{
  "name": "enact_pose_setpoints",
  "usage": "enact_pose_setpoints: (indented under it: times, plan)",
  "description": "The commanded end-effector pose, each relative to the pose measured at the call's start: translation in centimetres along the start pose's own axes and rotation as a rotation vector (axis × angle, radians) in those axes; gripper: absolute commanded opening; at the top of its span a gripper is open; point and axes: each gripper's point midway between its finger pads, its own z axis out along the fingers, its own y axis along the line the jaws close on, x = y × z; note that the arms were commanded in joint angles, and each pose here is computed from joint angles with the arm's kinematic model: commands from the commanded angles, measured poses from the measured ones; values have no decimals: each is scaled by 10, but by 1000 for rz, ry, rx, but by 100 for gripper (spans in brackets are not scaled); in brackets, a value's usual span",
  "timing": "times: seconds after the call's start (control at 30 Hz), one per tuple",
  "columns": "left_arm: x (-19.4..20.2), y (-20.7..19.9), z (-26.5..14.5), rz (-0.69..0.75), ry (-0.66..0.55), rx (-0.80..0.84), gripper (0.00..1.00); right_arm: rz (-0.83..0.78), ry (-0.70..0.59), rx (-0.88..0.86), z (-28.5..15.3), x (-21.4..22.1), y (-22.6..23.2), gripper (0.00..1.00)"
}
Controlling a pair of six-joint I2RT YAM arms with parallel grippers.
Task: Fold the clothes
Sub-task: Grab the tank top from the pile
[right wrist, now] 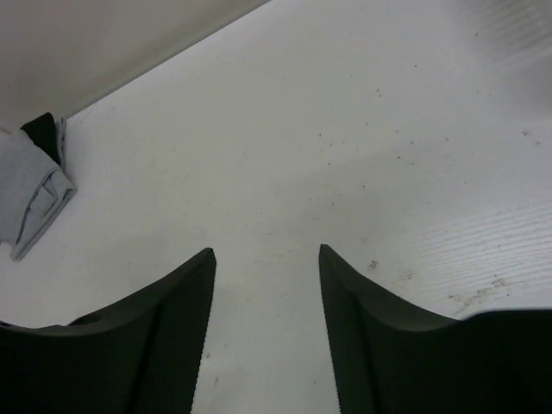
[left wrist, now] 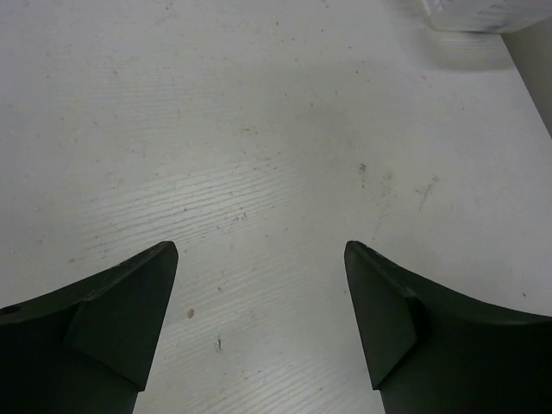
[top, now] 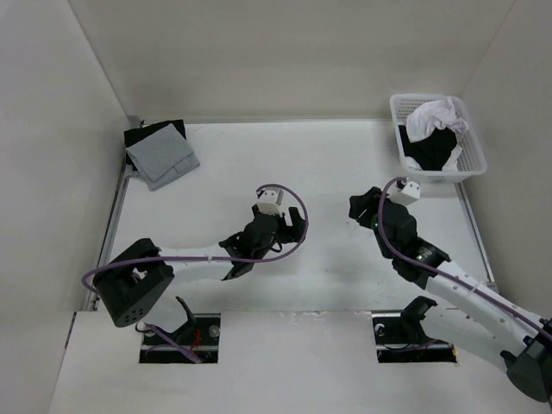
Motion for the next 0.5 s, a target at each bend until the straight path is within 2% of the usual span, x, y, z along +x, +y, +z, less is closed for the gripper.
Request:
enact_pose_setpoints:
  times: [0.0, 0.1, 0.2, 0.33, 0.37, 0.47]
  plan:
    - [-20, -20, 2, 2, -63, 61, 79, 21, -70, -26, 9, -33, 21, 50]
    - [-22, -19, 0, -3, -76, 64, 80, -5, -84, -30, 22, -44, 26, 25]
    - [-21, -19, 1, -7, -88, 76, 80, -23, -118, 15, 41, -67, 20, 7]
    - [-21, -17, 1, 7, -100, 80, 80, -37, -158, 76, 68, -110, 3, 2]
    - [-24, -18, -2, 12, -110, 88, 79, -47, -186, 142, 81, -132, -16, 1]
    - [-26, -20, -5, 11, -128, 104, 78, -42, -219, 261, 98, -163, -53, 1]
